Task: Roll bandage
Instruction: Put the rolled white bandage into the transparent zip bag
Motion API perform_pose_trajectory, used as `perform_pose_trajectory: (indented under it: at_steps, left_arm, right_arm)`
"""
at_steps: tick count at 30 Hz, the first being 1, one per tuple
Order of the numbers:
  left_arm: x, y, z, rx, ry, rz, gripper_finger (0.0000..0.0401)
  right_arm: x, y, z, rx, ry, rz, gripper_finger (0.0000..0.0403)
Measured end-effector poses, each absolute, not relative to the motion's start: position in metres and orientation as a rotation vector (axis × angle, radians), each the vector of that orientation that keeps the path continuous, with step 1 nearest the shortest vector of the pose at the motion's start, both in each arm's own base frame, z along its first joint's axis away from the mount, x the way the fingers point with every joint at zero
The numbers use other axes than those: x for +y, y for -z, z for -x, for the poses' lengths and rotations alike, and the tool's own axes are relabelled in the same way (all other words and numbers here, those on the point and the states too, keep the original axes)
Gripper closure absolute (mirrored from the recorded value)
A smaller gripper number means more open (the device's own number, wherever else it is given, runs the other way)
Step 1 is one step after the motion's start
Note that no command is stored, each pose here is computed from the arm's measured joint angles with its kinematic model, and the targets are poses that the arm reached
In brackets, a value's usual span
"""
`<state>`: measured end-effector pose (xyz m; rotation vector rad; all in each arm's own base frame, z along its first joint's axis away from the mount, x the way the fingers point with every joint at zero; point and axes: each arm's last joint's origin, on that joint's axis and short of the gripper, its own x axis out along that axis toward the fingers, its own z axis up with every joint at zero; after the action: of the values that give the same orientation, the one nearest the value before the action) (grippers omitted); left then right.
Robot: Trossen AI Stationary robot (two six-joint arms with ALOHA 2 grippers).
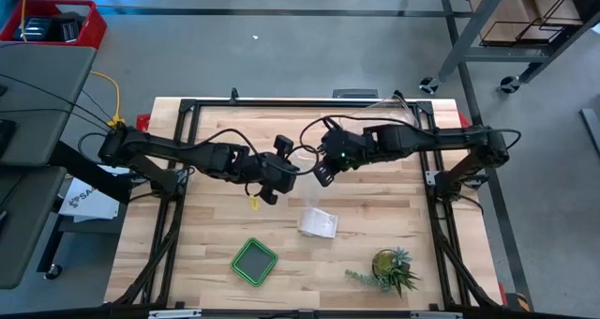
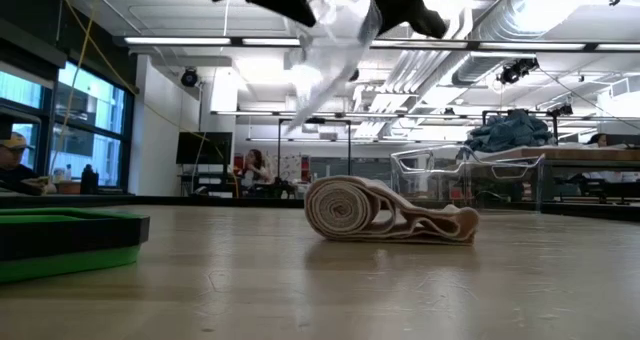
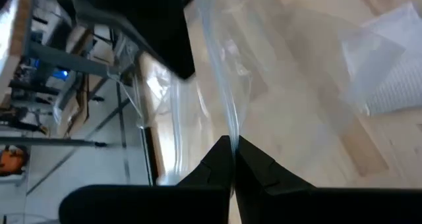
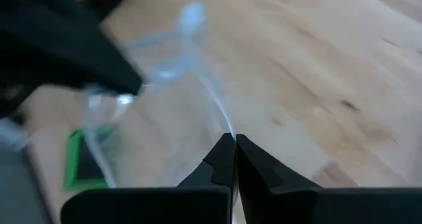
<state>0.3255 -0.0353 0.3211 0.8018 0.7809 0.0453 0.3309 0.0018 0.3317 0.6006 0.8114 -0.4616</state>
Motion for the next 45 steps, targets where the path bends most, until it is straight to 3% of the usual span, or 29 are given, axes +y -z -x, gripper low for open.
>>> perform_pose_trajectory:
  at_steps: [2,5,8,11,13,17,27,32,40,45]
  left_arm:
    - [-0.036,-0.323,-0.326,0.774,-0.027,-0.807,0.0401]
    - [-0.035,-0.322,-0.326,0.777,-0.021,-0.813,0.0401]
    - [-0.034,-0.323,-0.326,0.779,-0.033,-0.815,0.0401]
    - [-0.03,-0.323,-0.326,0.791,-0.053,-0.842,0.0401]
    - [-0.029,-0.323,-0.326,0.799,-0.074,-0.864,0.0401]
    - [-0.032,-0.323,-0.326,0.797,-0.062,-0.87,0.0401]
    - [-0.038,-0.323,-0.325,0.792,-0.014,-0.93,0.0401]
    - [-0.037,-0.32,-0.322,0.841,0.007,-1.006,0.0401]
    - [-0.035,-0.315,-0.314,0.946,0.069,-1.043,0.0401]
    - [-0.034,-0.318,-0.309,0.985,0.187,-1.004,0.0401]
  right_arm:
    - [0.002,-0.333,-0.332,0.824,0.378,-0.574,0.0403]
    - [0.0,-0.33,-0.328,0.863,0.43,-0.595,0.0403]
    - [0.003,-0.331,-0.33,0.899,0.283,-0.578,0.0403]
    - [0.003,-0.329,-0.327,0.909,0.358,-0.615,0.0403]
    - [0.004,-0.331,-0.33,0.901,0.269,-0.592,0.0403]
    - [0.0,-0.33,-0.329,0.85,0.436,-0.583,0.0403]
    - [-0.006,-0.338,-0.338,0.727,0.402,-0.504,0.0398]
    - [-0.008,-0.339,-0.338,0.724,0.409,-0.503,0.0372]
    - [-0.01,-0.34,-0.34,0.702,0.411,-0.512,0.0288]
    - [-0.01,-0.343,-0.343,0.658,0.394,-0.506,0.0259]
